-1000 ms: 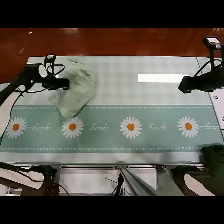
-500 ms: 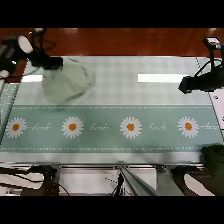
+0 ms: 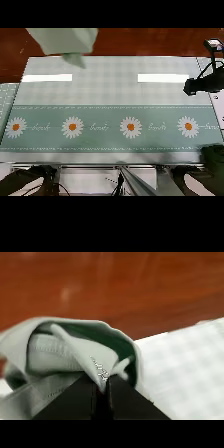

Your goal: Fold the shirts.

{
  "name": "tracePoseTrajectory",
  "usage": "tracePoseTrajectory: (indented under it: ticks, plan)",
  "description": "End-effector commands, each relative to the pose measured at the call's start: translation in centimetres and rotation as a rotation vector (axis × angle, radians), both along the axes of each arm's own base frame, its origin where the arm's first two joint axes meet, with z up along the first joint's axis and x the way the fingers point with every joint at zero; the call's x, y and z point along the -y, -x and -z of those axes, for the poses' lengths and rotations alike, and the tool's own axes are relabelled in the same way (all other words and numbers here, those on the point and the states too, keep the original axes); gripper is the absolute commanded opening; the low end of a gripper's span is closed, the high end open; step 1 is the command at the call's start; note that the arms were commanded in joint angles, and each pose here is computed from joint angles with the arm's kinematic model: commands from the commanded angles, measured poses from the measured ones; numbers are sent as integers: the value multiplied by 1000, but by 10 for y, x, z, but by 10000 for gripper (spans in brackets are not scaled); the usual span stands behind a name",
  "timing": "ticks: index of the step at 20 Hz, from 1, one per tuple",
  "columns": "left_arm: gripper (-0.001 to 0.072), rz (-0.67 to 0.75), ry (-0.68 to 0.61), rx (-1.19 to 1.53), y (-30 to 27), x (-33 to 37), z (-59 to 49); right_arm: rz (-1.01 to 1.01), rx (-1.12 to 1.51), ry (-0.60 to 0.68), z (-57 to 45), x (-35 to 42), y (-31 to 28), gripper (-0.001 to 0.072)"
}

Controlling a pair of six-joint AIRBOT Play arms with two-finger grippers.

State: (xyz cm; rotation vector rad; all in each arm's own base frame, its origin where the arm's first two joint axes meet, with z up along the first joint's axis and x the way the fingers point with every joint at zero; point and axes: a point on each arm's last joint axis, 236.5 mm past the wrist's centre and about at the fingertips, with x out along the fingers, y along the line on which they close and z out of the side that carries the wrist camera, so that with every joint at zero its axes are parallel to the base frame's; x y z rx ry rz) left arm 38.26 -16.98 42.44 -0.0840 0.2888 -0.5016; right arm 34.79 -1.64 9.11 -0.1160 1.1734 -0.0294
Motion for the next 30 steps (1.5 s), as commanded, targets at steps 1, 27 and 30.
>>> tracePoseTrajectory:
  ticks: [1, 27, 30]
  plan:
    - [35, 142, 26, 56, 58, 36, -29, 5, -47, 57, 3, 13, 10, 609]
    - [419, 123, -269, -646, 1, 22, 216, -1, -48, 127, 0, 27, 10, 608]
    - [630, 17, -272, -815, 5, -38, 249, -1, -48, 128, 0, 28, 10, 608]
